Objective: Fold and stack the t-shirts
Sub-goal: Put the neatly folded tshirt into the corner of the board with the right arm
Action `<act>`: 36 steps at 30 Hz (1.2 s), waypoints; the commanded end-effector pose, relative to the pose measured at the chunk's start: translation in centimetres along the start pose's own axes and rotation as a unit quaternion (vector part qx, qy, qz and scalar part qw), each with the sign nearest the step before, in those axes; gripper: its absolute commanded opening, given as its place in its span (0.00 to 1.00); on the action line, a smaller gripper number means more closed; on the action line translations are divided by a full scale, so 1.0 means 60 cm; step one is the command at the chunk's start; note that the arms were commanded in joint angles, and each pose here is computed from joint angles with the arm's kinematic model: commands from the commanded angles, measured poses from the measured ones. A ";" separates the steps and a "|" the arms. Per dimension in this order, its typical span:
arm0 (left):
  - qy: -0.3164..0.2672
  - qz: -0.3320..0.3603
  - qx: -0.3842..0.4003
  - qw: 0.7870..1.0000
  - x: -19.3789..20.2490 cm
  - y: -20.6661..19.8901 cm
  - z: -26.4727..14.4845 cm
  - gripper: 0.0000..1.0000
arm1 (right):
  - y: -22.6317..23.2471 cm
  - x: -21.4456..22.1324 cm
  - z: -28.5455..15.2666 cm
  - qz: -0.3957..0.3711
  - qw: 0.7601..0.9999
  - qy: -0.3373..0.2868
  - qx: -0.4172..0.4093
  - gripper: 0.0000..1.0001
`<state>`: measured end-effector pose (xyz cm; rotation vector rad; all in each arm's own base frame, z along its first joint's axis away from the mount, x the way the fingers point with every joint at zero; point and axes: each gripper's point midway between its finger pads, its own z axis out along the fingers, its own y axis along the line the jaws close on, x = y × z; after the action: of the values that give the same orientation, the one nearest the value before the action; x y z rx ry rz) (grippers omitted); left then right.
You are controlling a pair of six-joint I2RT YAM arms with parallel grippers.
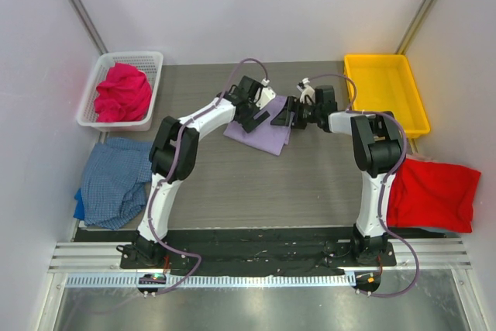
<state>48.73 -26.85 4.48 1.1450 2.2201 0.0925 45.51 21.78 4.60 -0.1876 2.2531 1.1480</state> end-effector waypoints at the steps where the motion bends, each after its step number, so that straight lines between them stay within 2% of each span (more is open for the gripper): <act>1: -0.007 0.008 0.009 1.000 -0.008 -0.021 -0.013 0.93 | -0.006 0.058 0.024 0.024 0.998 0.051 0.012 0.73; 4: -0.008 0.011 0.004 1.000 -0.010 -0.017 -0.015 0.93 | -0.002 0.056 0.024 0.019 0.998 0.056 0.013 0.56; 5: -0.007 0.011 0.003 1.000 -0.009 -0.016 -0.016 0.93 | -0.003 0.055 0.023 0.017 0.998 0.056 0.015 0.47; 8: -0.009 0.015 -0.005 1.000 -0.012 -0.010 -0.020 0.94 | -0.006 0.057 0.017 0.009 0.998 0.062 0.022 0.35; 10: -0.008 0.018 -0.011 1.000 -0.012 -0.005 -0.023 0.93 | -0.005 0.055 0.009 -0.002 0.997 0.065 0.027 0.32; 11: -0.008 0.020 -0.013 1.000 -0.012 -0.004 -0.024 0.94 | -0.007 0.053 0.006 -0.006 0.997 0.065 0.031 0.23; 13: -0.006 0.024 -0.017 1.000 -0.011 -0.001 -0.025 0.94 | -0.013 0.050 -0.010 -0.009 0.997 0.069 0.047 0.12; 14: -0.006 0.025 -0.022 0.999 -0.012 0.003 -0.028 0.93 | -0.016 0.048 -0.016 -0.012 0.996 0.070 0.053 0.03; 18: -0.020 0.023 -0.045 0.999 -0.029 0.025 -0.048 0.94 | -0.040 0.041 -0.064 -0.013 0.989 0.095 0.108 0.01; 21: -0.049 0.009 -0.067 0.997 -0.058 0.055 -0.081 0.94 | -0.046 0.012 -0.111 -0.057 0.983 0.102 0.142 0.01; 22: -0.057 0.004 -0.074 0.996 -0.066 0.067 -0.093 0.94 | -0.059 0.021 -0.141 -0.050 0.976 0.124 0.173 0.01; 24: -0.079 -0.005 -0.093 0.993 -0.089 0.094 -0.125 0.95 | -0.050 -0.006 -0.186 -0.095 0.968 0.130 0.192 0.01; 26: -0.090 -0.009 -0.108 0.990 -0.103 0.119 -0.146 0.95 | -0.049 0.001 -0.245 -0.100 0.956 0.159 0.227 0.01; 30: -0.098 -0.011 -0.124 0.987 -0.113 0.144 -0.175 0.95 | -0.036 -0.012 -0.343 -0.141 0.933 0.192 0.271 0.01; 36: -0.090 -0.008 -0.129 0.987 -0.096 0.142 -0.188 0.95 | -0.009 -0.003 -0.462 -0.141 0.912 0.209 0.323 0.01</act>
<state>51.36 -23.88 16.18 0.9746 2.0446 0.2305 37.81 2.26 12.85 -0.4044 2.6860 0.3165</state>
